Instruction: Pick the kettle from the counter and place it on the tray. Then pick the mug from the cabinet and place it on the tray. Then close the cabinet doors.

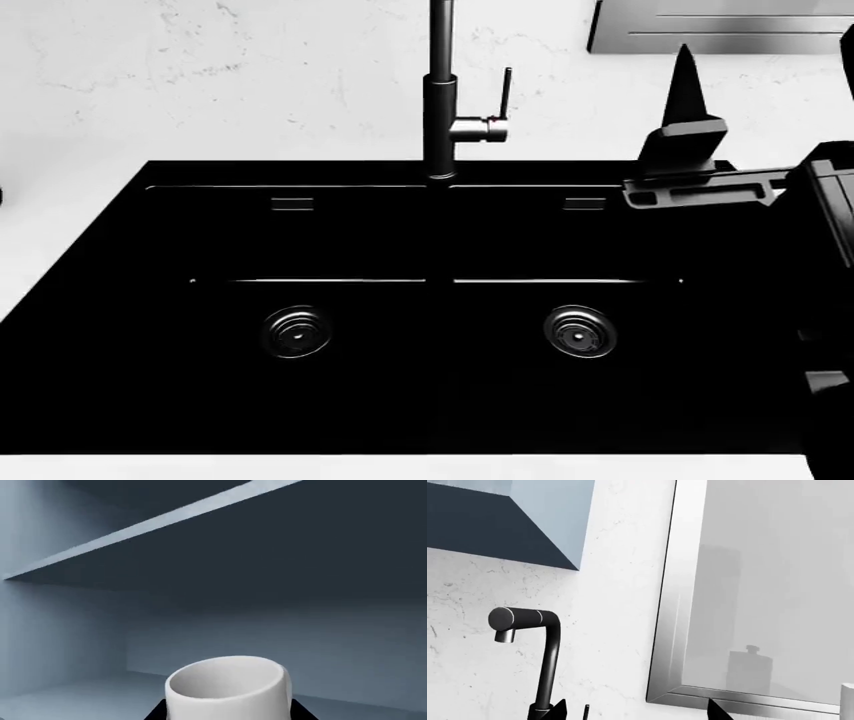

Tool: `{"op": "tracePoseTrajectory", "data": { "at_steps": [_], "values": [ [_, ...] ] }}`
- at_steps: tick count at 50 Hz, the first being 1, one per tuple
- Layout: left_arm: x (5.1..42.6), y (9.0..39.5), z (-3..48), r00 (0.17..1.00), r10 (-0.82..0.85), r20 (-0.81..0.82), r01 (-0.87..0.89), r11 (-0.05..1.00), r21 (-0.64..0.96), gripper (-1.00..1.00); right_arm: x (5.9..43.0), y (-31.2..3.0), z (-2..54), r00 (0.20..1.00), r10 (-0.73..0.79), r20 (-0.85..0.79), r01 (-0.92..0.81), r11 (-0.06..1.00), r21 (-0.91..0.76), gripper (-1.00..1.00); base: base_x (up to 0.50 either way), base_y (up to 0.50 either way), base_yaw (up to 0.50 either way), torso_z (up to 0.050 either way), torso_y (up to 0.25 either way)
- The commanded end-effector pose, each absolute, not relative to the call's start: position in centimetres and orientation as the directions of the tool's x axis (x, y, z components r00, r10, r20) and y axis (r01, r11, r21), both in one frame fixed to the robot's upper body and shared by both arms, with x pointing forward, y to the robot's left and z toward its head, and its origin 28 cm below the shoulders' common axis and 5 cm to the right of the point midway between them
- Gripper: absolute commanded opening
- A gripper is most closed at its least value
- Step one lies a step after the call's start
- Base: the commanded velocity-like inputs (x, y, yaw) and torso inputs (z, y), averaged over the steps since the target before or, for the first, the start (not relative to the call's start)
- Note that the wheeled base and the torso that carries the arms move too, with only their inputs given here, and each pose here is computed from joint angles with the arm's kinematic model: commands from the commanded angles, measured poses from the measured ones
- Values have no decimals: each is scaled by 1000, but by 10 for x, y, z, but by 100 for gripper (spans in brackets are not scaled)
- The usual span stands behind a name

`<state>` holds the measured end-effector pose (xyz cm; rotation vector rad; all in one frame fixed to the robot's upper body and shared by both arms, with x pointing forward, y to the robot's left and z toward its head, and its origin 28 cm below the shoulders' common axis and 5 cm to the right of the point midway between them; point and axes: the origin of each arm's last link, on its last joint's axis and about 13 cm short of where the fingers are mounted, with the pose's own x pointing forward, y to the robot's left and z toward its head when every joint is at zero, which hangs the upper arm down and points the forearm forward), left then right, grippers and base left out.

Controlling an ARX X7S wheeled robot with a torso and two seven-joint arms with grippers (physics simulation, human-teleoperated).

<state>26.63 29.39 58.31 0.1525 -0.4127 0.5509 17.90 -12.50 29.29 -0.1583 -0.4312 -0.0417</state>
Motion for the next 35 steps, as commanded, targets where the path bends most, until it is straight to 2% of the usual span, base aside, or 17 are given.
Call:
{"op": "tracePoseTrajectory", "data": {
  "at_steps": [1,9,18,23,35],
  "values": [
    [236,295,595,758,452,471,-507,862,-10,-100,171,-128,293,904,-13,428,78,988,-135,100,-324,0,0,0,0],
    [212,299,567,792,372,485,-439,898,28,-100,165,-130,289,903,-16,430,76,989,-123,100,-196,0,0,0,0],
    [178,304,504,815,263,516,-342,938,61,-100,166,-131,280,909,-23,415,77,991,-113,100,0,0,0,0,0],
    [145,303,465,817,226,530,-315,946,82,-100,168,-131,277,913,-25,406,75,991,-109,100,0,0,0,0,0],
    [175,286,387,891,107,442,-182,975,130,-100,173,-131,270,920,-28,392,74,992,-104,100,0,0,0,0,0]
  ]
}}
